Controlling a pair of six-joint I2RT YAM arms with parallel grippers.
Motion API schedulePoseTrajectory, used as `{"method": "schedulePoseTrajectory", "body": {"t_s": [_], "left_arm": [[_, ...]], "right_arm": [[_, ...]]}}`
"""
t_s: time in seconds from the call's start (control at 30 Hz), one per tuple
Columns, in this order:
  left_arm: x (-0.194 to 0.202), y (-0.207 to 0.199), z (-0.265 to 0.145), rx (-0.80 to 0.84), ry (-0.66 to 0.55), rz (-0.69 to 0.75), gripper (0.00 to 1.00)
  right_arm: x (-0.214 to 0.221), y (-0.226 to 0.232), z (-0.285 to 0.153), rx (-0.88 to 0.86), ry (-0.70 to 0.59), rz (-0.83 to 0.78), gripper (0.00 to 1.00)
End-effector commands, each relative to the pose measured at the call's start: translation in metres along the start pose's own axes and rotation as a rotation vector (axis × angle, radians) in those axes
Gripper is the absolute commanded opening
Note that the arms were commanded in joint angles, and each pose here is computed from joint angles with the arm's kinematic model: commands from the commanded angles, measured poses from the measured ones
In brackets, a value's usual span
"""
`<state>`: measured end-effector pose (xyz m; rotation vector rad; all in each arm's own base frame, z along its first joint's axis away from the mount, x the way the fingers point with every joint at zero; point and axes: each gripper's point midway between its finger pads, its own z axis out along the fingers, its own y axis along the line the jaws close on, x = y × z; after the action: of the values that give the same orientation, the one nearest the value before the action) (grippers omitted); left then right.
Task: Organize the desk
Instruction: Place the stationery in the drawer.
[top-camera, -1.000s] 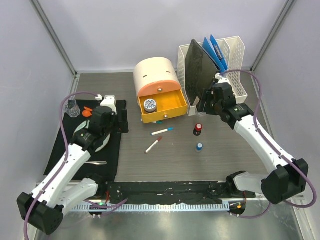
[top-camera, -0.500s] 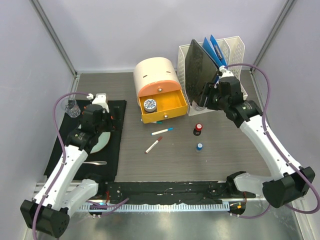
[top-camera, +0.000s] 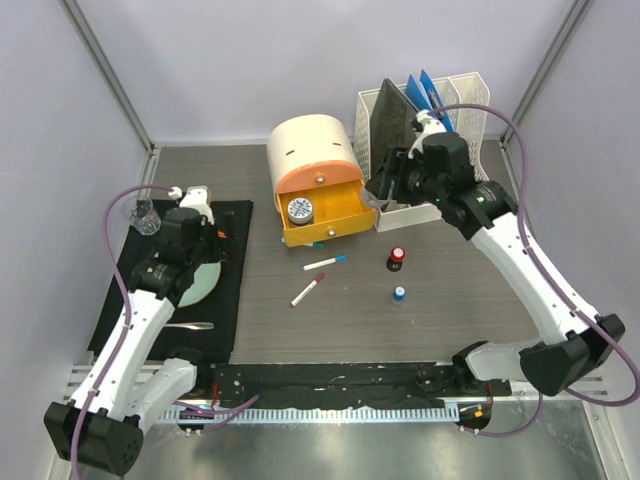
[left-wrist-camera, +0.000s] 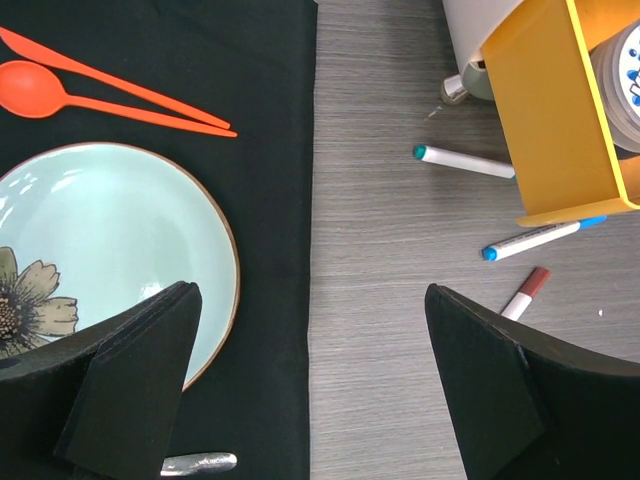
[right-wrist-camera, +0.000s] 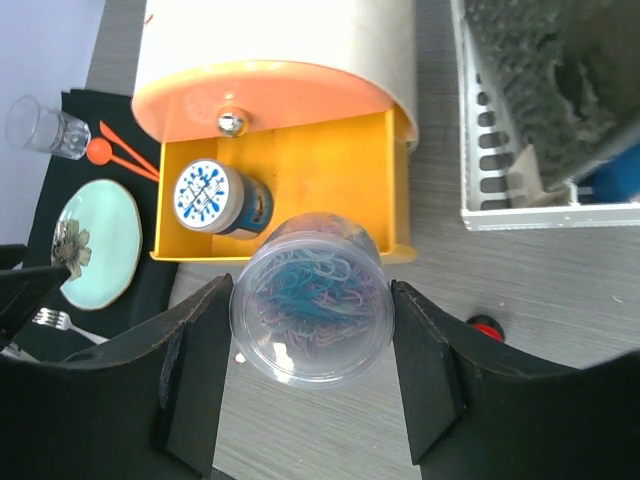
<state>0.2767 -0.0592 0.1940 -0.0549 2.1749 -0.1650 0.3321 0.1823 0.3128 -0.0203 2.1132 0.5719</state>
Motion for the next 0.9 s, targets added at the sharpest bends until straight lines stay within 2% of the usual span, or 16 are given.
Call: {"method": "schedulePoseTrajectory", "body": {"t_s": [0.0,0.23,0.87], "left_arm": [[-0.012,0.008,-0.004,-0.036,-0.049,-0.029,1.0],[-0.01,0.009,-0.004,-0.033,-0.048,-0.051,1.0],[-0.017,0.001,-0.009,0.021,-0.101,-0.051,1.0]], "right_arm": [[-0.013,0.03,0.009,0.001,-0.035,-0.067,0.18],[0.007,0.056,0.053,0.041,0.028,-0.135,0.17],[0.017,0.067,0.102,0.086,0.071,-0.161,0.17]]}}
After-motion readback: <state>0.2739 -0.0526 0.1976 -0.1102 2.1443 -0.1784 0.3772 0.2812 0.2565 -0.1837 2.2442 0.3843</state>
